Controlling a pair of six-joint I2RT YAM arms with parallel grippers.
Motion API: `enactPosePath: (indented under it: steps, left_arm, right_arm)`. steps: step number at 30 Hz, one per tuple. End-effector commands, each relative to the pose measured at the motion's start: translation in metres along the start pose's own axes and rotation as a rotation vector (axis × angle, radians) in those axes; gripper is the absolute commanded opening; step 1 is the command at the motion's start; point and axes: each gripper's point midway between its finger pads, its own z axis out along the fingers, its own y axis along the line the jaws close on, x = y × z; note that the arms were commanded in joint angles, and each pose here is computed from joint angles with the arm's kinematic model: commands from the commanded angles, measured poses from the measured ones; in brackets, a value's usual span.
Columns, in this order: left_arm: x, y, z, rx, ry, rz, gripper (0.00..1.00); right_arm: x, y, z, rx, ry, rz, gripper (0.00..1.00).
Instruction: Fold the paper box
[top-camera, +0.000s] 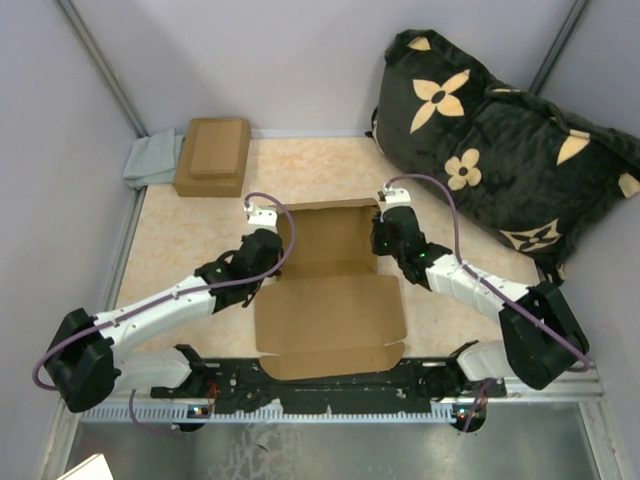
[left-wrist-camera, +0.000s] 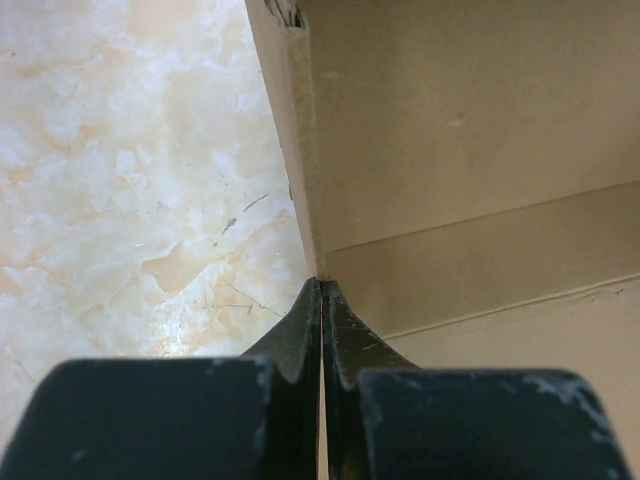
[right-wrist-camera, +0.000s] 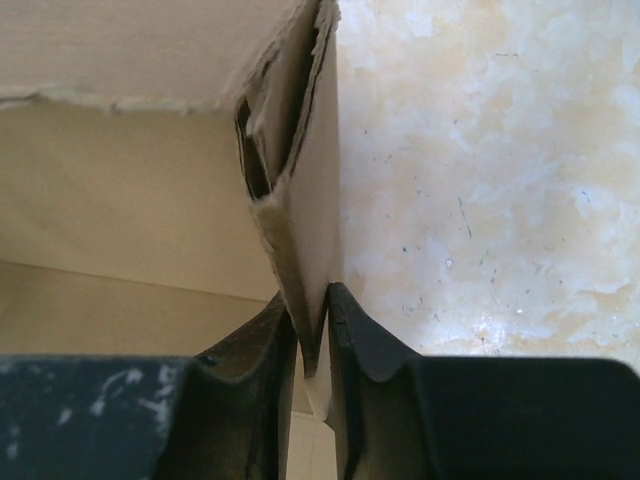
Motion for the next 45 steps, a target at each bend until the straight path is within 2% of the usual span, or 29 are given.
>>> enactPosePath:
  steps: [1, 3, 6, 11, 15, 22, 26, 29, 33, 34, 38, 45]
  left_arm:
    - [-0.017, -0.015, -0.005, 0.085, -0.065, 0.009, 0.00]
    - [-0.020, -0.015, -0.007, 0.098, -0.079, 0.015, 0.00]
    - [-0.024, -0.017, -0.010, 0.113, -0.090, 0.020, 0.00]
    - [-0.031, -0.018, -0.017, 0.139, -0.106, 0.034, 0.00]
    - [-0.038, -0.020, -0.024, 0.160, -0.110, 0.056, 0.00]
    - [-0.048, -0.025, -0.033, 0.187, -0.097, 0.061, 0.00]
    - [-0.046, -0.023, -0.034, 0.184, -0.083, 0.060, 0.00]
    - [-0.043, -0.022, -0.036, 0.186, -0.075, 0.054, 0.00]
    - [-0.044, -0.019, -0.037, 0.178, -0.084, 0.046, 0.00]
    - [-0.045, -0.019, -0.038, 0.177, -0.086, 0.044, 0.00]
    - [-0.050, -0.016, -0.039, 0.160, -0.097, 0.035, 0.01]
    - [-0.067, -0.004, -0.055, 0.122, -0.125, -0.006, 0.09]
  right_arm:
    - [-0.013, 0.014, 0.008, -0.057, -0.048, -0.020, 0.22]
    - [-0.013, 0.016, 0.011, -0.064, -0.050, -0.036, 0.27]
    - [-0.012, 0.016, 0.018, -0.054, -0.029, -0.056, 0.24]
    - [-0.010, 0.003, 0.028, 0.040, 0.017, -0.067, 0.00]
    - [-0.002, -0.020, 0.028, 0.182, 0.075, -0.064, 0.00]
    - [0.018, -0.040, 0.031, 0.326, 0.176, -0.049, 0.00]
    - [0.023, -0.032, 0.035, 0.292, 0.188, 0.001, 0.00]
    - [0.009, -0.012, 0.034, 0.181, 0.129, 0.048, 0.01]
    - [-0.007, 0.001, 0.027, 0.103, 0.069, 0.076, 0.20]
    - [-0.008, 0.002, 0.026, 0.099, 0.074, 0.070, 0.32]
    - [-0.018, 0.005, 0.016, 0.082, 0.068, 0.055, 0.55]
    - [-0.065, -0.013, -0.012, 0.113, -0.044, 0.032, 0.65]
